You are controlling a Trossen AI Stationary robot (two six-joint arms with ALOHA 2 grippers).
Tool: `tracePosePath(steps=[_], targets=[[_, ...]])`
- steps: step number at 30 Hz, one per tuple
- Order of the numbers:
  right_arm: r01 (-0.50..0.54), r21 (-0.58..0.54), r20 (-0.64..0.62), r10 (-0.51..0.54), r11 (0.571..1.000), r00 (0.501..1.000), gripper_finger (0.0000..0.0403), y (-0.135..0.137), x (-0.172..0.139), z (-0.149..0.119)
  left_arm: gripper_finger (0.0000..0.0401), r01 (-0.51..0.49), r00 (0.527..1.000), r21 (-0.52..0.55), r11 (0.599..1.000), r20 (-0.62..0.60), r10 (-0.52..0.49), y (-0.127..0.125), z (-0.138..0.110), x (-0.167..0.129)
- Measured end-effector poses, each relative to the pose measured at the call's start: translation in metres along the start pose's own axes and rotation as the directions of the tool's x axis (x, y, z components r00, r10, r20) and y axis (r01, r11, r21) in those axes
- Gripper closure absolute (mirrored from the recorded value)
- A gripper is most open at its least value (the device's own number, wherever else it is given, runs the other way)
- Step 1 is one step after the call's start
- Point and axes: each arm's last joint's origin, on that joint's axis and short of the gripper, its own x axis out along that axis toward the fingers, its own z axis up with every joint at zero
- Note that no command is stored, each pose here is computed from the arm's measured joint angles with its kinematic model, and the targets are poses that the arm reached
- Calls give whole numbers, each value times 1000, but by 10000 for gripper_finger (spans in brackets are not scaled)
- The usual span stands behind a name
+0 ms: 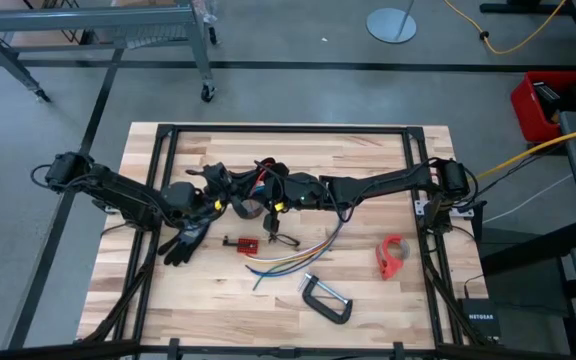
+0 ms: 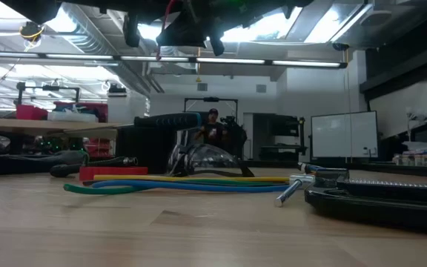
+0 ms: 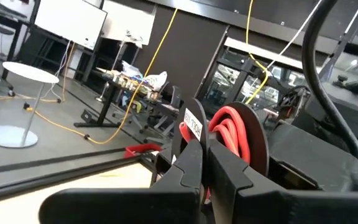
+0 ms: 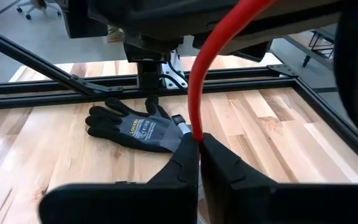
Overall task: Coil cords
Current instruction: Uncoil the red wire from the black spool
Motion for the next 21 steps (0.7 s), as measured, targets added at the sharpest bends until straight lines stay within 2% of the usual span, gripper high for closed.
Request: tracePosePath(steps=[7,14,21], targets=[[-43,7,-3,43,999,999,400,2,0,0,401,-10,1000,122,993,0,10,0,0,0],[-146,31,-19,147,989,989,401,5,-1,0,401,-17,1000,240,971,-12,21,1,-2,0],[-223,47,-154,227,974,962,402,6,-6,-3,401,-47,993,314,948,-85,77,3,-11,-2]])
